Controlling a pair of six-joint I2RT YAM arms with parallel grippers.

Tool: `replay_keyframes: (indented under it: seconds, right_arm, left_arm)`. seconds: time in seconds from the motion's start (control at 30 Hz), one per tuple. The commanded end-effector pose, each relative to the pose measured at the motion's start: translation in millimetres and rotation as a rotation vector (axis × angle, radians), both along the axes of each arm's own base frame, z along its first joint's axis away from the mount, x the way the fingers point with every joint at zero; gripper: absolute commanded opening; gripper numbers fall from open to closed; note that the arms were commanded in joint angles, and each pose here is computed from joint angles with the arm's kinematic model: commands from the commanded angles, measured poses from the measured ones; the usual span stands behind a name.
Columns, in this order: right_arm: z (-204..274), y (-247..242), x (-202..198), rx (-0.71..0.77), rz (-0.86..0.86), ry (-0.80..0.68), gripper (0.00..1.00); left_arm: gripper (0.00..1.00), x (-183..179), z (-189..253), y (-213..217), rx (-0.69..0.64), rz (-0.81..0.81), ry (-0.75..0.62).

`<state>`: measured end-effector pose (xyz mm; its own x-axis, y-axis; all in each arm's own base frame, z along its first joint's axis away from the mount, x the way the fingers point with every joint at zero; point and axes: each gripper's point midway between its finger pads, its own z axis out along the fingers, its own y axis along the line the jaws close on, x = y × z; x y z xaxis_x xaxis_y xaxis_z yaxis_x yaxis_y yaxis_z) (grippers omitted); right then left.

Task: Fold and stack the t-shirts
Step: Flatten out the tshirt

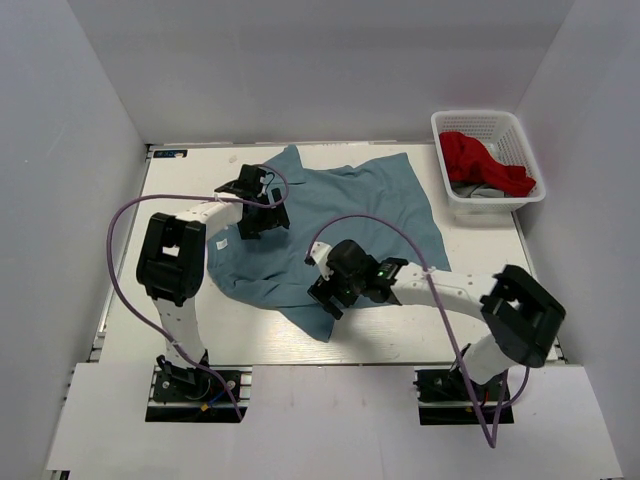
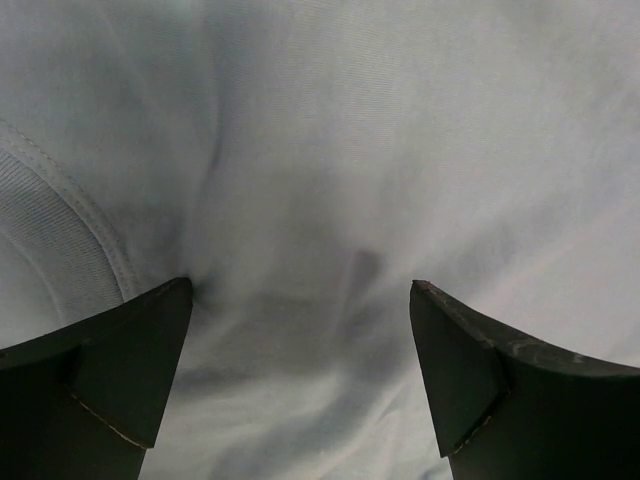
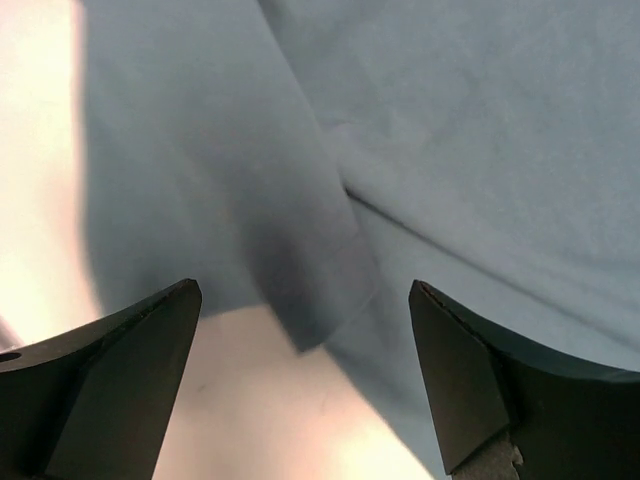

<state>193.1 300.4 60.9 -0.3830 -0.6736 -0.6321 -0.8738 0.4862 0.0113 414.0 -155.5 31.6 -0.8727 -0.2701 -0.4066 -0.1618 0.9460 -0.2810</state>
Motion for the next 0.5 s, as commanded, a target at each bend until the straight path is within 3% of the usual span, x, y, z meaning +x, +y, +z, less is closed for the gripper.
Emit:
replay_keyframes:
  seconds: [0.0, 0.07, 0.17, 0.23, 0.27, 0.3, 0.4, 0.43, 0.47]
  right_arm:
    - [0.8, 9.5, 24.9, -0.03, -0.038, -0.144, 0.9]
    - [4.5, 9.0, 40.2, -0.02, -0.087, -0.226, 0.9]
    - [-2.9, 13.1, 40.4, -0.034, -0.058, -0.231, 0.9]
    - [-7.9, 22.4, 38.1, -0.027, -0.024, -0.202, 0.82]
    - [-9.7, 25.0, 34.6, -0.028, -0.004, -0.195, 0.75]
    - [-10.2, 30.1, 28.1, -0.023, 0.021, -0.173, 0.57]
    - [-16.0, 33.5, 0.7, -0.017, 0.084, -0.068, 0.26]
    - [-8.5, 35.9, -5.1, 0.005, 0.096, -0.058, 0.0]
    - [-8.8, 31.1, -12.1, -0.01, 0.101, -0.037, 0.0]
  left_arm:
    - [1.0, -9.7, -0.5, 7.4, 0.012, 0.002, 0.015]
    - [1.0, -11.3, 0.7, 9.9, 0.023, -0.001, 0.01]
    - [1.0, -12.6, -2.0, 10.3, 0.024, -0.001, 0.011]
    - [1.0, -10.0, -0.5, 7.7, 0.014, -0.015, -0.002]
    - [1.0, -10.0, -0.5, 7.7, 0.014, -0.015, -0.002]
    - [1.0, -10.0, -0.5, 7.7, 0.014, -0.015, -0.002]
    - [1.0, -8.6, -7.1, 7.2, 0.017, -0.015, 0.011]
    - [1.0, -5.3, -3.0, 4.6, 0.006, -0.02, 0.002]
    - [1.0, -6.3, -8.0, 4.9, 0.01, -0.02, 0.013]
